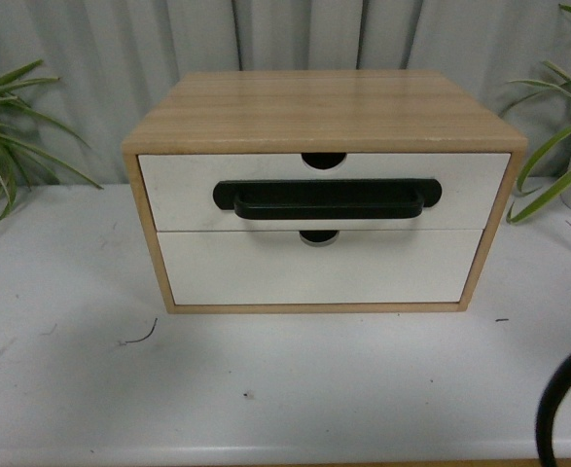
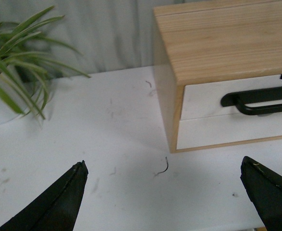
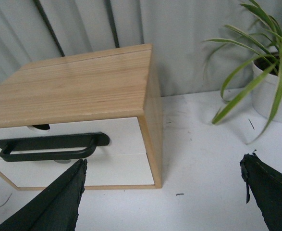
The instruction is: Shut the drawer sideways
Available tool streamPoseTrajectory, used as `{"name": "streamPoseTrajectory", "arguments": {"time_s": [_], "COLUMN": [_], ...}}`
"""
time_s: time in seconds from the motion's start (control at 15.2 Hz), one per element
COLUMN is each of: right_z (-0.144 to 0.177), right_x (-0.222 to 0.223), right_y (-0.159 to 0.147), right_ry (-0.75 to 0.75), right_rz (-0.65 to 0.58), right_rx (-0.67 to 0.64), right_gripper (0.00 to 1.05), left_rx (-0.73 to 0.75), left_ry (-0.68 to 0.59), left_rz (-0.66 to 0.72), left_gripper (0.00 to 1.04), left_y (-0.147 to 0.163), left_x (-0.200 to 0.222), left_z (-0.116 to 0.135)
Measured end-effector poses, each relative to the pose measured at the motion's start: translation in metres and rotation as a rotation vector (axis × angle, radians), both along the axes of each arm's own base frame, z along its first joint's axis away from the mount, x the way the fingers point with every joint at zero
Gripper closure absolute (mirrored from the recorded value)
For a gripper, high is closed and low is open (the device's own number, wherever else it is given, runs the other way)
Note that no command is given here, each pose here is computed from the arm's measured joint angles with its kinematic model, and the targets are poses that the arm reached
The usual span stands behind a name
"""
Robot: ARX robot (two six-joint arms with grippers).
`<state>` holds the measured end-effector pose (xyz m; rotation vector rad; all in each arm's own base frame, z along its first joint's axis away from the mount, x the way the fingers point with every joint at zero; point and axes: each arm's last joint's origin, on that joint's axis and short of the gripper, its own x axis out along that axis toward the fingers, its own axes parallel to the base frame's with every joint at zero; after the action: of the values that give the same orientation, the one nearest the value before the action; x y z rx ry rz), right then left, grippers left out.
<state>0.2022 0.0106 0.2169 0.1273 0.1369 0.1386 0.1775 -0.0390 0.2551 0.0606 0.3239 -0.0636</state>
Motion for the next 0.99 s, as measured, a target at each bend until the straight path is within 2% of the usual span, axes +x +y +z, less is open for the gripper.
{"name": "streamPoseTrajectory", "arguments": {"time_s": [0.07, 0.13, 0.39, 0.79, 0.86, 0.99], "right_z": [-0.014, -0.032, -0.027, -0.023, -0.028, -0.039], "right_x": [-0.044, -0.063, -0.074, -0.079, -0.081, -0.084], "right_y": [-0.010, -0.011, -0.011, -0.011, -0.011, -0.011], "right_ry": [-0.119, -0.079, -0.118, -0.163, -0.146, -0.119], "right_rz": [-0.136, -0.136, -0.137, -0.140, -0.139, -0.137], "right_rx": [-0.060, -0.104, -0.116, -0.119, -0.120, -0.126], "right_gripper": [0.31, 0.51, 0.71, 0.88, 0.99, 1.03], "left_rx": [-0.085, -0.077, -0.079, -0.077, -0.077, -0.081], "left_ry": [-0.178, -0.325, -0.334, -0.311, -0.309, -0.330], "left_rz": [0.065, 0.087, 0.063, 0.064, 0.064, 0.064], "left_gripper": [0.15, 0.35, 0.53, 0.69, 0.82, 1.03], "left_y": [0.032, 0.040, 0.039, 0.039, 0.039, 0.039], "left_x": [-0.035, -0.055, -0.059, -0.060, -0.062, -0.065], "left_z": [-0.003, -0.020, -0.033, -0.045, -0.051, -0.055]}}
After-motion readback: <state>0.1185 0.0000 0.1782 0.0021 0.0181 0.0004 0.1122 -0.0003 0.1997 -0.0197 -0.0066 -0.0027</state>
